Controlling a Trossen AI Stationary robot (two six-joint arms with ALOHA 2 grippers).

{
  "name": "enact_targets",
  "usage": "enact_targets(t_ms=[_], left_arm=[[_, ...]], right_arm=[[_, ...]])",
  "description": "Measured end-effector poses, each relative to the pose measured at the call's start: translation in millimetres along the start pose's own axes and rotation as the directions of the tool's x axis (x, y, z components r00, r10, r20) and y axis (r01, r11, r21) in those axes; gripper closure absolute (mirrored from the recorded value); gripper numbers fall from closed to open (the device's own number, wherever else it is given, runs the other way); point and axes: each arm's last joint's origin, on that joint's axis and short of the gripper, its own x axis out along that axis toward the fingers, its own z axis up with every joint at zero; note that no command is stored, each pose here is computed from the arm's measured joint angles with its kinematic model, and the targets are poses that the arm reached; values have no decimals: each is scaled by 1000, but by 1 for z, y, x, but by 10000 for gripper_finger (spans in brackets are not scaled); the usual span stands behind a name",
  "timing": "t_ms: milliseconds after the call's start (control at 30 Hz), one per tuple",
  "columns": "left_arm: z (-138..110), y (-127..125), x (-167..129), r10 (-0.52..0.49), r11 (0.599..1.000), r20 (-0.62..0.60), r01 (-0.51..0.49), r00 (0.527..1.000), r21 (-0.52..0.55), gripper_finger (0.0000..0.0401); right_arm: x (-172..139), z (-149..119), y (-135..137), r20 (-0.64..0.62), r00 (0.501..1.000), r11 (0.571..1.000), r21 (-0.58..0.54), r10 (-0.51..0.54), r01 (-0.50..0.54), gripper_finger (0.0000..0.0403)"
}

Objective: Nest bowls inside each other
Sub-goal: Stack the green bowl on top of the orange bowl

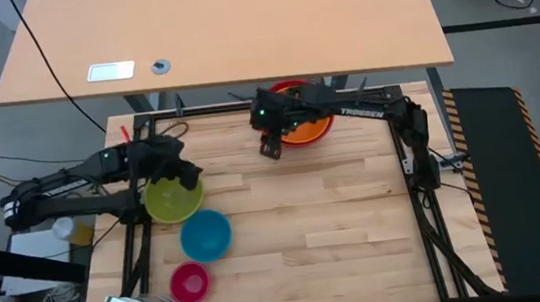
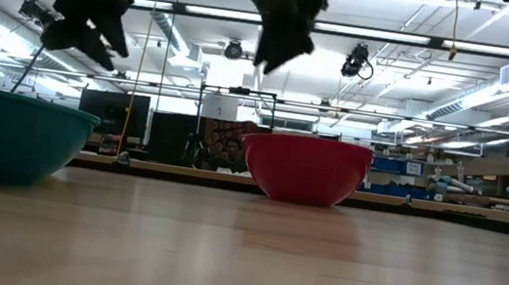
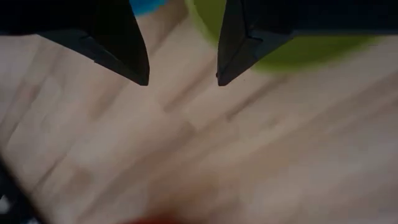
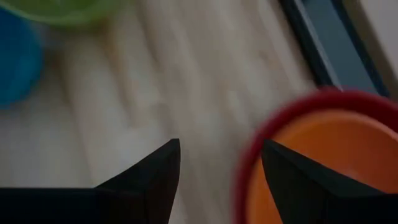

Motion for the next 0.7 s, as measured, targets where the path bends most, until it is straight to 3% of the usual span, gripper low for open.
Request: enact_targets(t_ms=[233,533,700], left_arm=[[-7,4,17,110,993,-166,-103,980,53,209],[-17,4,29,97,993,-399,-64,912,95,209],[-20,3,30,84,996,-435,-60,896,67,209]], right_arm=[[-4,9,35,125,988,995,-48,89,-84,172],[-4,-1,42,39,998,998,-39,57,-55,173],[-5,-2,47,31,998,996,-66,58,-56,173]])
